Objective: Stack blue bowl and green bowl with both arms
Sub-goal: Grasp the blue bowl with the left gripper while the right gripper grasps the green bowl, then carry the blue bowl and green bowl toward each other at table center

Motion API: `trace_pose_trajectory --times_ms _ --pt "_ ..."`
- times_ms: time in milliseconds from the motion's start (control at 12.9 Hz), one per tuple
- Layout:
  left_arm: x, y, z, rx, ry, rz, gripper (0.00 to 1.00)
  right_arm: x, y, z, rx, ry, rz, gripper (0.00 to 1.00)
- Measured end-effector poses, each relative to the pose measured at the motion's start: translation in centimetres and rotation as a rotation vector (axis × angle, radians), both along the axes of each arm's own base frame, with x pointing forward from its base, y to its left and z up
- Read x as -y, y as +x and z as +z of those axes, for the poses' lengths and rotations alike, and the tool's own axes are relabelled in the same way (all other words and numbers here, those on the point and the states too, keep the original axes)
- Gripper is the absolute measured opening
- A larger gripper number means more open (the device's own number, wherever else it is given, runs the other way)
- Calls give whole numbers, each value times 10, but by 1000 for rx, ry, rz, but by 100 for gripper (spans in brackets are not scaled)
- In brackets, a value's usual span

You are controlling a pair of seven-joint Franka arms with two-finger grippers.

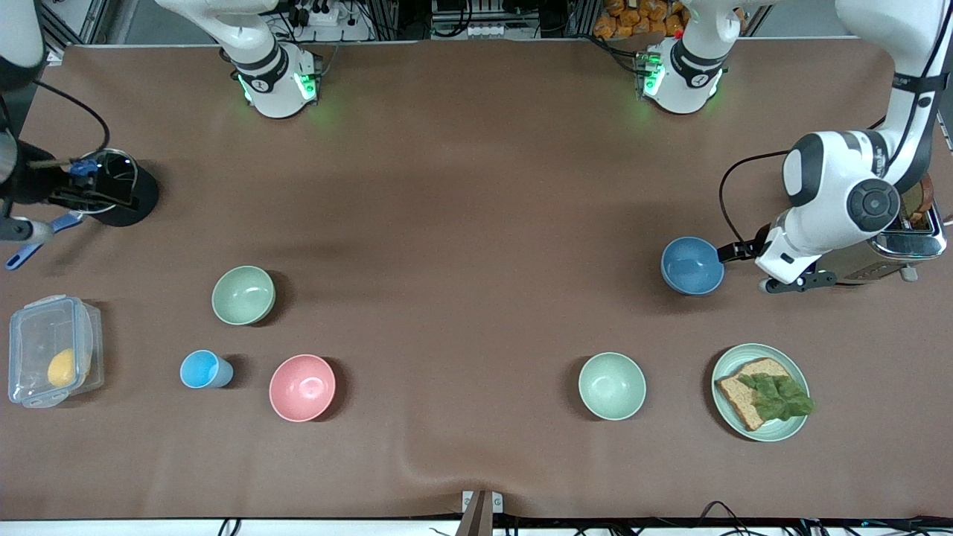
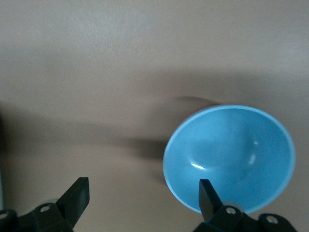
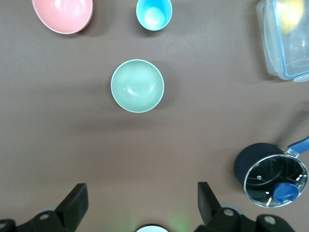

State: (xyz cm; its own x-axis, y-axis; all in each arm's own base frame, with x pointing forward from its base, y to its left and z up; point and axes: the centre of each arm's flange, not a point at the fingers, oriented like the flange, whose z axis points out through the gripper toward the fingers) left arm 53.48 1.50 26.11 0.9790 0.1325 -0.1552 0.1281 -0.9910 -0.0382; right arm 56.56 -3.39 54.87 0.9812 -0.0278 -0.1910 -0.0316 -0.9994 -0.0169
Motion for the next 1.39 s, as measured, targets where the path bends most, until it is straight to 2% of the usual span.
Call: trace_pose_trajectory --times_ms 232,386,541,618,773,1082,1159,1391 --pt "-1 -1 -31 -19 -6 1 98 1 29 -73 -39 4 -2 100" --pt "1 -1 -40 -25 -8 -2 97 1 38 -128 -24 11 11 100" --pt "3 -1 -46 -24 -10 -5 93 1 37 -175 1 12 32 100" --pt "4 -1 -49 -24 -11 -6 83 0 36 -195 0 14 42 100" --pt "5 -1 -55 -27 -12 -9 59 1 39 -236 -4 21 80 100" --pt "13 2 -52 -12 -17 -23 13 3 41 -295 -47 43 92 100" --pt "17 5 -45 1 -20 -37 6 3 41 -302 -53 45 90 100" --pt "26 16 -15 62 -21 -55 6 9 38 -335 -85 50 77 100"
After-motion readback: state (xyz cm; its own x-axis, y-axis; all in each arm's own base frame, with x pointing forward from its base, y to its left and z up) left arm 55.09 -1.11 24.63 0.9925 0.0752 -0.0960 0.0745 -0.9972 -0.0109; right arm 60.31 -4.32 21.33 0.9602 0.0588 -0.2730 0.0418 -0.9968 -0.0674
